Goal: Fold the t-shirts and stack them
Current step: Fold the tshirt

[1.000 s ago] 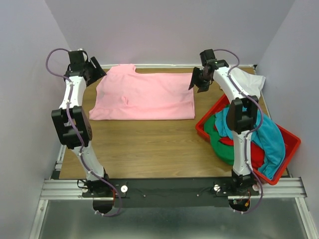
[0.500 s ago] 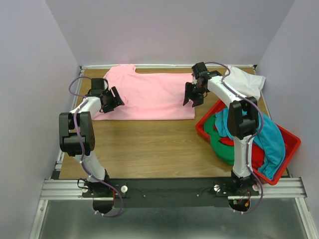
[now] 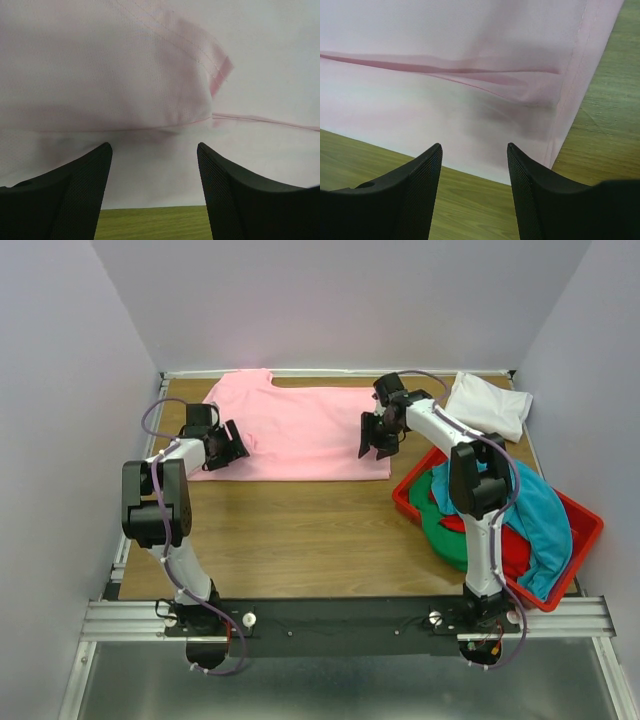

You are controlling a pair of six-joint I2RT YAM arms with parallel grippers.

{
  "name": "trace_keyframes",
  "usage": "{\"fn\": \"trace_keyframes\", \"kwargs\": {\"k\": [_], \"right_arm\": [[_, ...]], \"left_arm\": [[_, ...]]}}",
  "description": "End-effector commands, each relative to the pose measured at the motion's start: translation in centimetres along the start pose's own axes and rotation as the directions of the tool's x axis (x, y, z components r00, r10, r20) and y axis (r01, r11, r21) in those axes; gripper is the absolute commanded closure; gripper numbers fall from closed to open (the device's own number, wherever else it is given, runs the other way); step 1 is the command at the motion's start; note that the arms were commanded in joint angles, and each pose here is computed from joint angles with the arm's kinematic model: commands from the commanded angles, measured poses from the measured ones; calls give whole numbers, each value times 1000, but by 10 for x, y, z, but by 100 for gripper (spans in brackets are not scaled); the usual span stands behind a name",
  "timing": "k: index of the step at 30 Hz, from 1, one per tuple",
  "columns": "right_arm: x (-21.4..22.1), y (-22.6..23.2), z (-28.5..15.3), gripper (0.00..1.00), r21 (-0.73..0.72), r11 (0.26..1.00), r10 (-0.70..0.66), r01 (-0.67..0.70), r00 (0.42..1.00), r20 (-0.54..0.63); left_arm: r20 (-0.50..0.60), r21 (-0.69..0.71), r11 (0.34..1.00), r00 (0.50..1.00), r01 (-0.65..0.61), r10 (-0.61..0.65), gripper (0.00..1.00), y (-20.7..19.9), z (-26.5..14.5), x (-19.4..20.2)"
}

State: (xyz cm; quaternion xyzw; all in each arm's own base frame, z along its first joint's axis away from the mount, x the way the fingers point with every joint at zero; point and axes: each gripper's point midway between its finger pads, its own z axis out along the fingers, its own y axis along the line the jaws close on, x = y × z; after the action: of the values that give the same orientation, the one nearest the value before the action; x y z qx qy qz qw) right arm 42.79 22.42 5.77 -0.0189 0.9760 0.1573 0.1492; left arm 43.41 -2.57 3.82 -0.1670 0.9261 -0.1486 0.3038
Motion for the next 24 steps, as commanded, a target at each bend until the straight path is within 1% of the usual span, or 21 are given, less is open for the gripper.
{"fn": "trace_keyframes", "kwargs": {"k": [1, 6, 10, 12, 16, 18, 21, 24], "right_arm": [[18, -13, 20, 38, 23, 999, -30, 31, 998, -56], [46, -20, 25, 38, 22, 999, -32, 35, 992, -125], [73, -26, 25, 38, 26, 999, -26, 31, 983, -183], [82, -27, 20, 38, 26, 999, -22, 27, 980, -199], [114, -23, 15, 38, -21, 1000, -11, 6, 962, -272], [118, -18, 10, 38, -37, 999, -31, 22, 962, -271], [114, -12, 4, 38, -47, 998, -46, 35, 965, -259], [92, 2, -8, 38, -77, 996, -63, 48, 977, -203]], "left_arm": [[-44, -61, 998, 999, -10, 8, 23, 21, 9, 18], [-68, -73, 997, 998, -10, 5, 23, 26, 5, 28], [-83, -103, 995, 996, 7, -15, 23, 38, -1, 39], [-99, -121, 992, 995, 19, -31, 23, 44, -7, 51], [-115, -159, 987, 992, 34, -53, 23, 55, -19, 67], [-114, -164, 986, 992, 36, -55, 23, 56, -28, 74], [-96, -154, 987, 994, 36, -51, 23, 51, -41, 71], [-44, -135, 990, 998, 33, -40, 22, 39, -56, 50]]}}
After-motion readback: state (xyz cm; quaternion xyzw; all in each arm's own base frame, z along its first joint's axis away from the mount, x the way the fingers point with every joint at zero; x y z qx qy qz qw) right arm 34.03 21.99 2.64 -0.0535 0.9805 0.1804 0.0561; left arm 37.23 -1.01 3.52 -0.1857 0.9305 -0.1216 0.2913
